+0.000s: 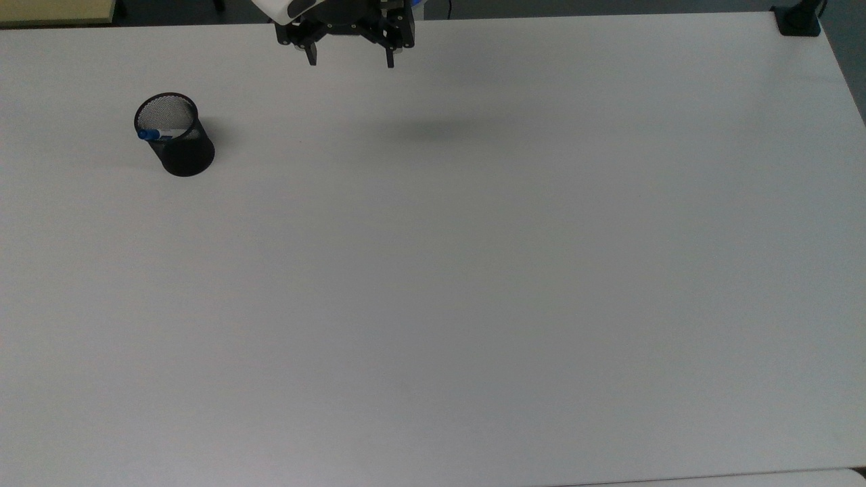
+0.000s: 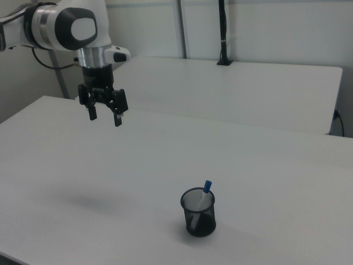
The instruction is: Remove the marker
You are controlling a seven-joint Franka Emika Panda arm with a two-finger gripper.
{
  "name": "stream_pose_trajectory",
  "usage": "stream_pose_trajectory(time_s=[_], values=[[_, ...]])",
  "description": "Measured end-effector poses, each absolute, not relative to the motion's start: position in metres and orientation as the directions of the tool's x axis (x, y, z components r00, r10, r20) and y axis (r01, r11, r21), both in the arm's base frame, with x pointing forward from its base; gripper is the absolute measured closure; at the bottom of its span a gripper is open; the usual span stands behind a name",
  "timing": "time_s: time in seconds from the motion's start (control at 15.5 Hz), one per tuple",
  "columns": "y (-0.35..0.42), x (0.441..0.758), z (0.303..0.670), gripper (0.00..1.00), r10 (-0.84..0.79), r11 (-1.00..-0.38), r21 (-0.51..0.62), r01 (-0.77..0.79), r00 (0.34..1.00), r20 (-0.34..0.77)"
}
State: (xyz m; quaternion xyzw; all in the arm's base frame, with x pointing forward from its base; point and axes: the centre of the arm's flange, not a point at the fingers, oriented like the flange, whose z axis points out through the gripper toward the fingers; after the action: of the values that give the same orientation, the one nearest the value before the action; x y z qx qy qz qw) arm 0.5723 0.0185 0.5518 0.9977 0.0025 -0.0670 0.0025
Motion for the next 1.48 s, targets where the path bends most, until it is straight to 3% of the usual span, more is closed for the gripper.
stream_pose_trajectory(time_s=[0.26,0.45,0.9,1.48], values=[[0.014,0.574,0.549,0.0,-0.003,-1.0,0.005,-0.003,0.99,-0.138],[-0.03,0.577,0.544,0.0,-0.077,-0.997,0.006,-0.077,0.988,-0.135],[-0.208,0.575,0.487,0.0,-0.183,-0.982,-0.019,-0.187,0.975,-0.129],[-0.28,0.578,0.433,0.07,-0.224,-0.974,-0.013,-0.226,0.971,-0.082]])
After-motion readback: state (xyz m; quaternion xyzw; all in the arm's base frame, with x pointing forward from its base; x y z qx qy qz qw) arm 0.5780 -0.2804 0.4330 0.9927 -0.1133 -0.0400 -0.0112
